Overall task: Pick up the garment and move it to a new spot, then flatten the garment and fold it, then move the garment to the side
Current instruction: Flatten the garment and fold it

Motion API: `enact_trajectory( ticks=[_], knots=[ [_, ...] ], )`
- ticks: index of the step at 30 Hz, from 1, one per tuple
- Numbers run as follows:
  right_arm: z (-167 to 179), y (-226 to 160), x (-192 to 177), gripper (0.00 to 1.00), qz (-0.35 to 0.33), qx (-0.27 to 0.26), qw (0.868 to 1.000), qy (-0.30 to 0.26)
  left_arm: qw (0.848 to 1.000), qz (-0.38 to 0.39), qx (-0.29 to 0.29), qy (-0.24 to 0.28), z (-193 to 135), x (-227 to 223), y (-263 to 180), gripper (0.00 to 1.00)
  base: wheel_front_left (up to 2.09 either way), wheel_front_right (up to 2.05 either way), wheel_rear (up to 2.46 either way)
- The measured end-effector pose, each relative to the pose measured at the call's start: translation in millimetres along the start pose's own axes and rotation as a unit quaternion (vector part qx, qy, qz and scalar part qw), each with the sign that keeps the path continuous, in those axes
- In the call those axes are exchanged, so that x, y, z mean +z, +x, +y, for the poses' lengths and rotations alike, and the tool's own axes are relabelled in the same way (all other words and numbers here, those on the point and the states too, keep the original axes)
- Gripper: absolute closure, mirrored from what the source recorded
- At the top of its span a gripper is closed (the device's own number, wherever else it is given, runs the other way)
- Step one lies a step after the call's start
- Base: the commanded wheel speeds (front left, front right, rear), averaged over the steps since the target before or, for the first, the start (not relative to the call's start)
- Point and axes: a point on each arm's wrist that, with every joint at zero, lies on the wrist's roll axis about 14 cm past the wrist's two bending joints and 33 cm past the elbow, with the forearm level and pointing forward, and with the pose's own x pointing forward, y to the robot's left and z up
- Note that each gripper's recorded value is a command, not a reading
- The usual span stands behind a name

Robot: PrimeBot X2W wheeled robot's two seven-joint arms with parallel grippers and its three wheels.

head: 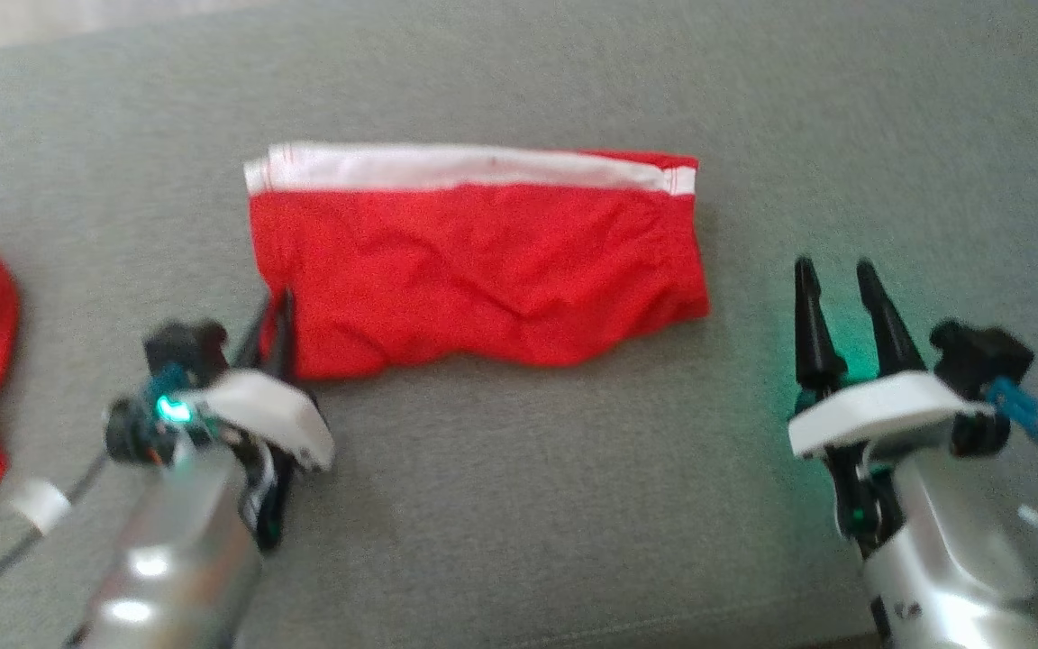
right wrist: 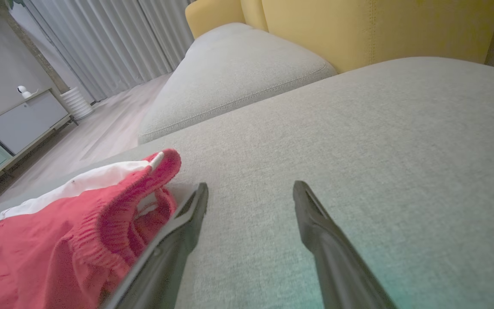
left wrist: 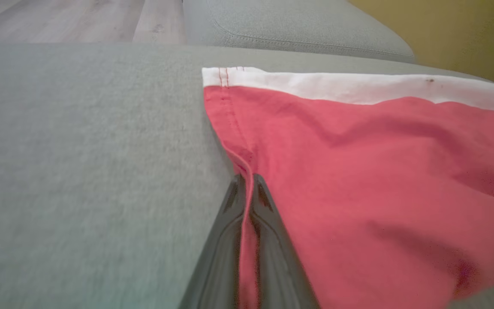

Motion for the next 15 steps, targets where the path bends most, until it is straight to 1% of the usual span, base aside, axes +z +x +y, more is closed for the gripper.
enact_trajectory(
  ticks=[4, 6, 10, 11, 12, 13, 14, 15],
  knots=[
    [13.5, -9.8, -11.0, 0.0, 0.013, 0.016, 1.0, 0.004, 0.999, -0.008, 0.033, -0.018, 6.7, -12.7, -33.6, 1.0, 0.0, 0.0, 0.0],
    [24.9, -9.3, -9.7, 0.0, 0.012, 0.032, 0.999, 0.001, 0.998, -0.017, 0.053, -0.025, 11.1, -16.2, -49.7, 1.0, 0.0, 0.0, 0.0],
    [53.2, -4.3, -4.7, 0.0, 0.005, 0.072, 0.997, -0.007, 0.997, -0.029, 0.072, -0.032, 13.1, -23.1, -75.9, 1.0, 0.0, 0.0, 0.0],
    [61.6, -3.4, -4.4, 0.0, 0.005, 0.084, 0.996, -0.009, 0.996, -0.033, 0.077, -0.031, 14.8, -23.3, -81.3, 0.87, 0.0, 0.0, 0.0],
    [69.7, -2.4, -4.6, 0.0, 0.005, 0.095, 0.995, -0.011, 0.996, -0.036, 0.082, -0.027, 16.3, -23.3, -86.0, 0.2, 0.0, 0.0, 0.0],
    [78.0, -1.6, -5.4, 0.0, 0.006, 0.107, 0.994, -0.013, 0.995, -0.039, 0.086, -0.024, 17.7, -23.2, -90.0, 0.0, 0.0, 0.0, 0.0],
    [85.5, -0.5, -6.0, 0.0, 0.007, 0.117, 0.993, -0.015, 0.995, -0.044, 0.089, -0.025, 18.2, -22.0, -93.1, 0.0, 0.0, 0.0, 0.0],
    [100.1, 3.4, -6.6, 0.0, 0.009, 0.137, 0.99, -0.02, 0.993, -0.058, 0.1, -0.025, 21.5, -16.7, -98.7, 0.0, 0.0, 0.0, 0.0]
  ],
)
